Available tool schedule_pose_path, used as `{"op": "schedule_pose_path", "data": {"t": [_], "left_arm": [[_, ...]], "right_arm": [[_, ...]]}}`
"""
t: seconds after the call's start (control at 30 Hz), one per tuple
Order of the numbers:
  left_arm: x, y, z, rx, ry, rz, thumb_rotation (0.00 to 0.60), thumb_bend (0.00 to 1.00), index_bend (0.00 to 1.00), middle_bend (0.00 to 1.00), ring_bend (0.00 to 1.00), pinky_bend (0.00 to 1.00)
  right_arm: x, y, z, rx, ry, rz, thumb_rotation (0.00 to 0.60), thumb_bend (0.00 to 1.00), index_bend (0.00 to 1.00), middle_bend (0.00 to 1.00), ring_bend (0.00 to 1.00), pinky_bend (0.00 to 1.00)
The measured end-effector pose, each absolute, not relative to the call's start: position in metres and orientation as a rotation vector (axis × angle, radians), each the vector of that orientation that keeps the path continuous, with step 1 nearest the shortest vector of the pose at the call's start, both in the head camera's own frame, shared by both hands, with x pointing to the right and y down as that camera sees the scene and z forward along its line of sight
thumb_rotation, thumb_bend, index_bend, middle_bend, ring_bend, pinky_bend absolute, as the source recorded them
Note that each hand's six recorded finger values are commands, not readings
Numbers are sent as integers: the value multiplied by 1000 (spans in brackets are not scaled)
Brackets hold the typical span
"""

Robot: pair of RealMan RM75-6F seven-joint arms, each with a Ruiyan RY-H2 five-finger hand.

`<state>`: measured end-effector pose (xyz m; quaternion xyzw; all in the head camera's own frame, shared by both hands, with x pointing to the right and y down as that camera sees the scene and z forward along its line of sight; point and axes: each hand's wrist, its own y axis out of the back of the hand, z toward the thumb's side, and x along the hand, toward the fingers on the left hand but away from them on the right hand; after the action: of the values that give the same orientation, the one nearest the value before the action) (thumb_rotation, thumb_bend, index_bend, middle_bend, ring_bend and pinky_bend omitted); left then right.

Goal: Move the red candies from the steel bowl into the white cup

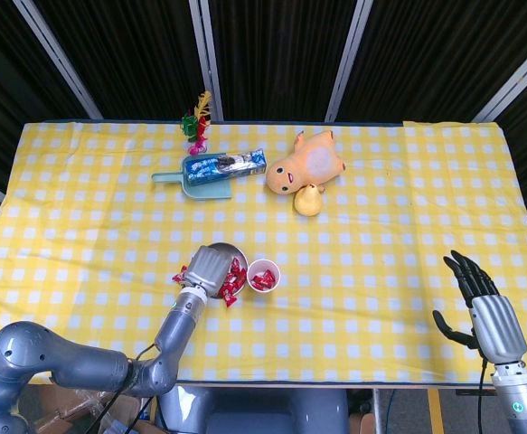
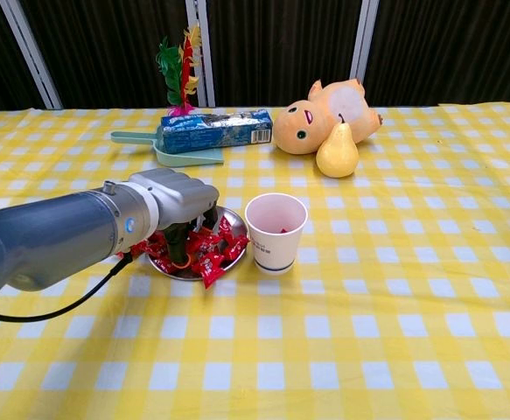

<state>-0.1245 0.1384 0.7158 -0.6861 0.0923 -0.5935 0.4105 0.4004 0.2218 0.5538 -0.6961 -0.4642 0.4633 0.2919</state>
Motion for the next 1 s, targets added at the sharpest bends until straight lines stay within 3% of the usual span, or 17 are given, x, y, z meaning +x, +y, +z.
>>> {"op": "schedule_pose_path", "data": {"t": [0.47,1.0], "left_arm": [[-131,125,697,-1719,305,-1466,600,405,579,707,912,957],[-106,94,630,-1769,516,-1261,600,405,577,707,912,957]], "right_arm": [[401,222,553,-1858,-1244,1234,600,419,0,0,0,122],[400,222,553,-1852,-1241,1233,600,419,0,0,0,122]]}}
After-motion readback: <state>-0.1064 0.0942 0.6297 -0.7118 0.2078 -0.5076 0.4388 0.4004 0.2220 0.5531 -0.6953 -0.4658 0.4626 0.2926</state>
